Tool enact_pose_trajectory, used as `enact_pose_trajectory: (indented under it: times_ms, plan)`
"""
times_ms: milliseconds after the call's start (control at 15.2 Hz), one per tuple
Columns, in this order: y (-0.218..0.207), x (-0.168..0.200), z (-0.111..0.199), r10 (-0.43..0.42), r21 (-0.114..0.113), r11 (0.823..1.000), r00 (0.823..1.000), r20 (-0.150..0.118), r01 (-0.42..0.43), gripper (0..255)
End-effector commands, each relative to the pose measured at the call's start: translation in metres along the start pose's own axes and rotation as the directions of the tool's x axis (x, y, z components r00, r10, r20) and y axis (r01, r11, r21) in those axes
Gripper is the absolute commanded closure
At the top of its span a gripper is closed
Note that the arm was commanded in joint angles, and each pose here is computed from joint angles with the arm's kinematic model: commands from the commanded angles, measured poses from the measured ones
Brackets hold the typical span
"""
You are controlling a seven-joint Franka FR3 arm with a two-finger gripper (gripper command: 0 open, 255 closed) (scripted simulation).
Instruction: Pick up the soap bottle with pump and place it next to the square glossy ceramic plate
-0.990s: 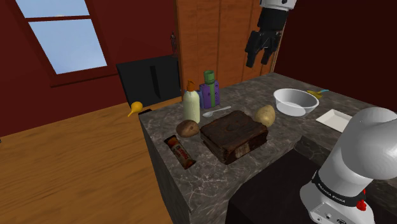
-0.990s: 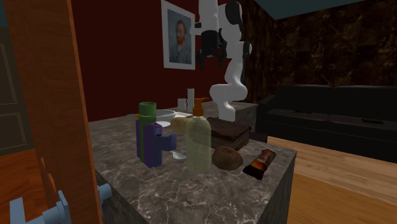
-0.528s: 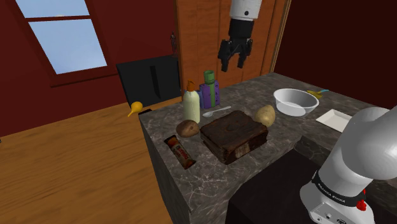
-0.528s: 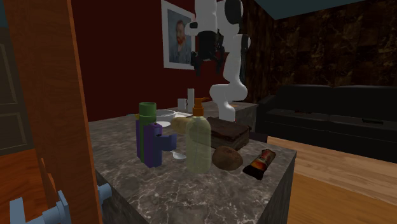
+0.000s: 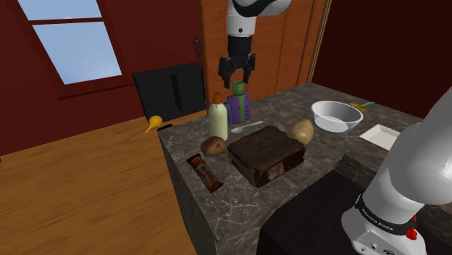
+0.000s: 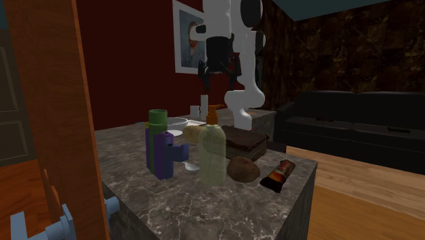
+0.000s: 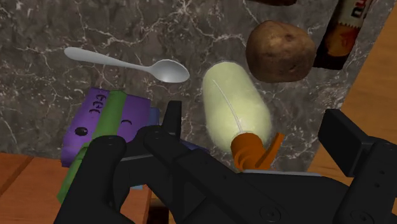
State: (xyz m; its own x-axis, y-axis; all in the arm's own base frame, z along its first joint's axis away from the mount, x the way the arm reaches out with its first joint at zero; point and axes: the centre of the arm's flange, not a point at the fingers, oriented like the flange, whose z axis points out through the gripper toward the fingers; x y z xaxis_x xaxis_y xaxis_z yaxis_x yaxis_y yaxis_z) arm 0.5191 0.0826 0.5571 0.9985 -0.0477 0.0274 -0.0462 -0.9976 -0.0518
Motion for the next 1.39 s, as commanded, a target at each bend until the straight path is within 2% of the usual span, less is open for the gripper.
enact_pose_trajectory:
  times_ms: [0,264,330,792,1320]
  plan:
    - [-0.01,0.025,0.01,-0.001,-0.009,1.0,1.0,0.01,0.001,0]
    - [-0.028,0.073,0.033,-0.003,-0.026,1.0,1.0,0.029,0.004,0]
    - [-0.029,0.076,0.034,-0.003,-0.027,1.0,1.0,0.03,0.004,0]
    - [-0.028,0.075,0.074,-0.003,-0.027,1.0,1.0,0.03,0.004,0]
    - [-0.028,0.075,0.074,-0.003,-0.027,1.0,1.0,0.031,0.004,0]
